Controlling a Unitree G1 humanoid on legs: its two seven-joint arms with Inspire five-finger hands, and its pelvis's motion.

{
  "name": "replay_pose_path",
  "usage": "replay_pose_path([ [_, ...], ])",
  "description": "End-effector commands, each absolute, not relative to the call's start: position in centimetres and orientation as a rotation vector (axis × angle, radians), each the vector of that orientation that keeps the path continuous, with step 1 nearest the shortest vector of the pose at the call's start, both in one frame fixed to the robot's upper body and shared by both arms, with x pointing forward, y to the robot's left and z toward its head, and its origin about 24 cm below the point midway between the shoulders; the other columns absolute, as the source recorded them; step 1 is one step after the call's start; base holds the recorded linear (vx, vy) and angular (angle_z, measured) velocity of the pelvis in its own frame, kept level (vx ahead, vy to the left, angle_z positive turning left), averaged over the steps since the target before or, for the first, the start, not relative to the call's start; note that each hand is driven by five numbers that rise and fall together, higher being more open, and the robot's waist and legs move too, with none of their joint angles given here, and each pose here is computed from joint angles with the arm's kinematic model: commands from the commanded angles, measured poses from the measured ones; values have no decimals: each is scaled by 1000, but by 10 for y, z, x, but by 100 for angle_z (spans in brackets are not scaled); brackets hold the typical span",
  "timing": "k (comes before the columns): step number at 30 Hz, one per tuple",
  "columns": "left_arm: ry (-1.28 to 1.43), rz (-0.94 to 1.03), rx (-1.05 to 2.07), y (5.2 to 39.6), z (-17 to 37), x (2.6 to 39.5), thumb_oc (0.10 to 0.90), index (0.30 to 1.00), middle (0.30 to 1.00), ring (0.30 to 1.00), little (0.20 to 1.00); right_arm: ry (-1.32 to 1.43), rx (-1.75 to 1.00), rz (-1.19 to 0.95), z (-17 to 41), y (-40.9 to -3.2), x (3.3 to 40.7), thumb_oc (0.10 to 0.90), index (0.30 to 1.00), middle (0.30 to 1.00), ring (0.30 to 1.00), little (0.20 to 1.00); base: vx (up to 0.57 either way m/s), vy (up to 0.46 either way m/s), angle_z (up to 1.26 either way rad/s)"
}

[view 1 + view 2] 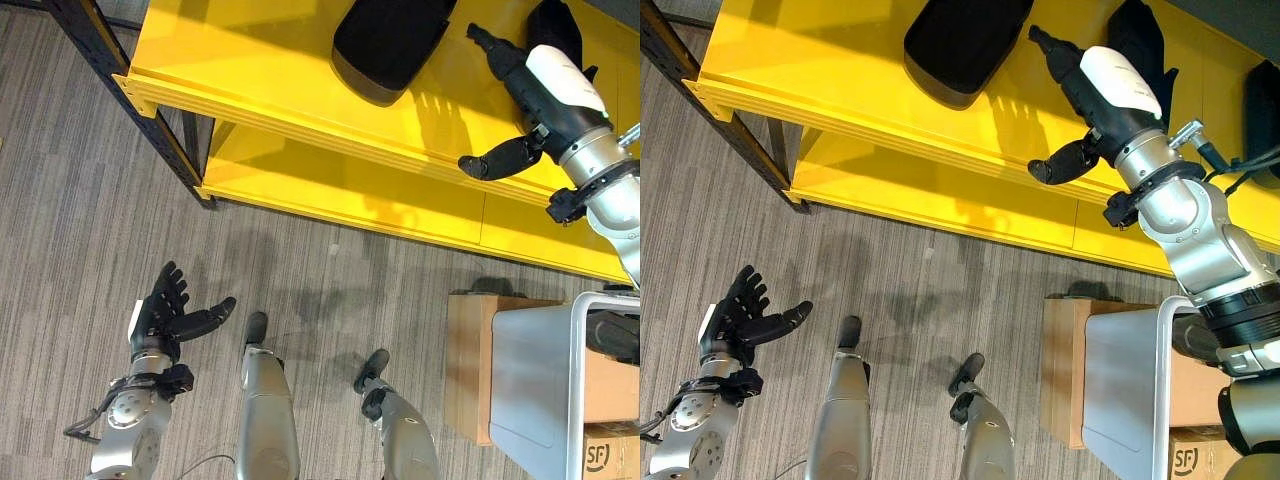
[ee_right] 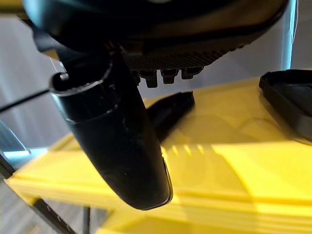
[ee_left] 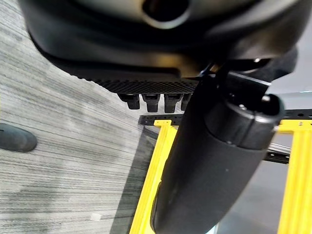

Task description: Move parts from the plastic box to the shelf.

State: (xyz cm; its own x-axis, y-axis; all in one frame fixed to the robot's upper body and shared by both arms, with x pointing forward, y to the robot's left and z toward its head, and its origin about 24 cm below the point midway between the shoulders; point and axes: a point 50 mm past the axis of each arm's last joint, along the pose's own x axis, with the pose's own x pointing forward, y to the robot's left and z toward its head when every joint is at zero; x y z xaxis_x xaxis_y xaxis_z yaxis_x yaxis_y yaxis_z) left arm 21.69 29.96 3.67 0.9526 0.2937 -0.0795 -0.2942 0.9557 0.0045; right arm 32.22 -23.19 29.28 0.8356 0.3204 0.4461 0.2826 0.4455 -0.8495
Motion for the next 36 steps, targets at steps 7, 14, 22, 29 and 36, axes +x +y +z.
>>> replay_pose_path([
  [7, -12, 291, 74, 305, 57, 210, 900, 1000, 1000, 1000, 1000, -1019, -644, -134, 339, -213, 294, 900, 1000, 1000, 1000, 1000, 16, -10, -1],
  [14, 18, 309, 66, 305, 51, 206, 900, 1000, 1000, 1000, 1000, -1019, -399, -144, 331, -205, 301, 900, 1000, 1000, 1000, 1000, 0, 0, 0],
  [22, 19, 315, 64, 305, 53, 205, 900, 1000, 1000, 1000, 1000, -956, -77, -42, 328, -183, 321, 900, 1000, 1000, 1000, 1000, 5, -3, -3],
  [29, 24, 301, 59, 304, 54, 208, 900, 1000, 1000, 1000, 1000, -873, 164, 28, 334, -157, 344, 900, 1000, 1000, 1000, 1000, -5, 7, -2],
  [36, 10, 302, 58, 304, 58, 210, 900, 1000, 1000, 1000, 1000, -840, 312, 20, 350, -143, 357, 900, 1000, 1000, 1000, 1000, 0, 0, 0],
])
